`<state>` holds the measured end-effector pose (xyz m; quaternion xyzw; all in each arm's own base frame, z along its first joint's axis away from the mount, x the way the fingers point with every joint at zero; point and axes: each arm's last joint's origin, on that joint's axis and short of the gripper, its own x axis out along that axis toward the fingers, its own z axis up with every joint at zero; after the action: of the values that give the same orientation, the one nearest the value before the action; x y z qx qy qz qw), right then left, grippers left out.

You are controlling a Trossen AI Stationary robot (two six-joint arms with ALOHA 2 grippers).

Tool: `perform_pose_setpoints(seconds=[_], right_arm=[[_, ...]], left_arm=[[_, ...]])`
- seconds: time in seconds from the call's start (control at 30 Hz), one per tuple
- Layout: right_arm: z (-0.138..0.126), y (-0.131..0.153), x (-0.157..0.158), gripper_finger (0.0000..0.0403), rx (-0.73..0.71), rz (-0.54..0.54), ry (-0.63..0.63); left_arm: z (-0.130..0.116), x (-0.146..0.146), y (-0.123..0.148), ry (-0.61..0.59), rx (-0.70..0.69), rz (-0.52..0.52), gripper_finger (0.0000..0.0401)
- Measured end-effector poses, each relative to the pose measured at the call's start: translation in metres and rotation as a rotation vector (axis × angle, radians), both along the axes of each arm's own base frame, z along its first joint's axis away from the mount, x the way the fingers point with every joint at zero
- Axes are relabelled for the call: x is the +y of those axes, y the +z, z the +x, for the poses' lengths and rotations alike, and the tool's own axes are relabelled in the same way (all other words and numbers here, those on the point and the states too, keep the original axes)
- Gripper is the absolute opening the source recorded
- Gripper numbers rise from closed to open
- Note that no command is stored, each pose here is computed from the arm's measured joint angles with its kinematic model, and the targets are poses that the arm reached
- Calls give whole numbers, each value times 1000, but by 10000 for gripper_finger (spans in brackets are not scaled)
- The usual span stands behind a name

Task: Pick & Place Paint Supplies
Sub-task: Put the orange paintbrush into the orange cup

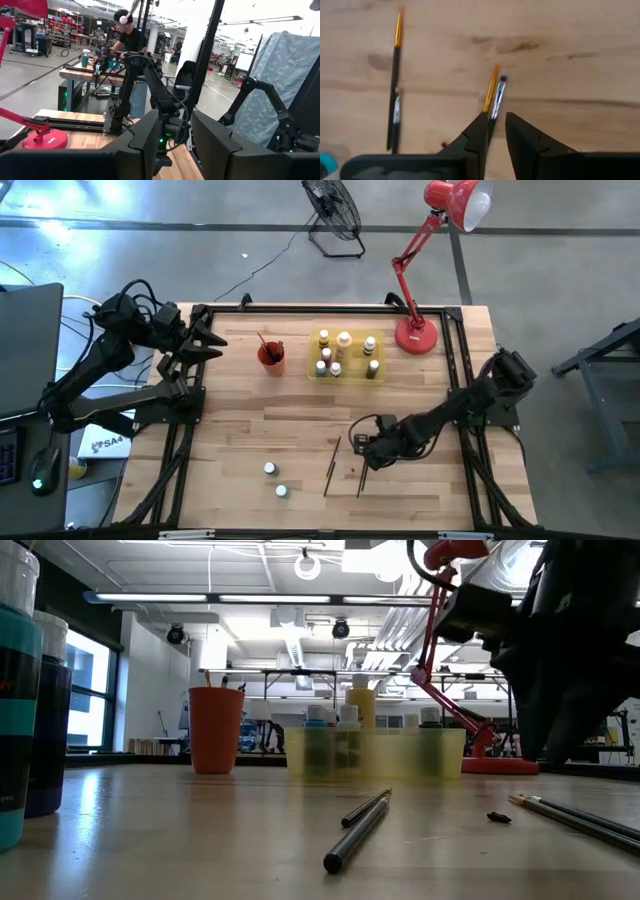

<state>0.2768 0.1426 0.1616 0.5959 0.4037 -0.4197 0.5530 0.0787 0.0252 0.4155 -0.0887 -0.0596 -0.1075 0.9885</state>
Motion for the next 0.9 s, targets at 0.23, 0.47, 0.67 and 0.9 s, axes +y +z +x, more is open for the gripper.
perform_pose_setpoints(seconds=[0.23, 0.47, 0.67, 0.9], right_arm=[[2, -1, -10, 58, 11, -41, -29], [3, 0, -11, 57, 1, -61, -39], [3, 0, -11, 57, -14, -70, -43], [3, 0, -11, 57, -12, -76, -44]], left_arm=[[0, 0, -3, 0, 26, -16, 118], [1, 1, -7, 21, 60, -8, 118], [1, 2, -7, 49, 55, 10, 118], [1, 2, -7, 55, 54, 11, 118]])
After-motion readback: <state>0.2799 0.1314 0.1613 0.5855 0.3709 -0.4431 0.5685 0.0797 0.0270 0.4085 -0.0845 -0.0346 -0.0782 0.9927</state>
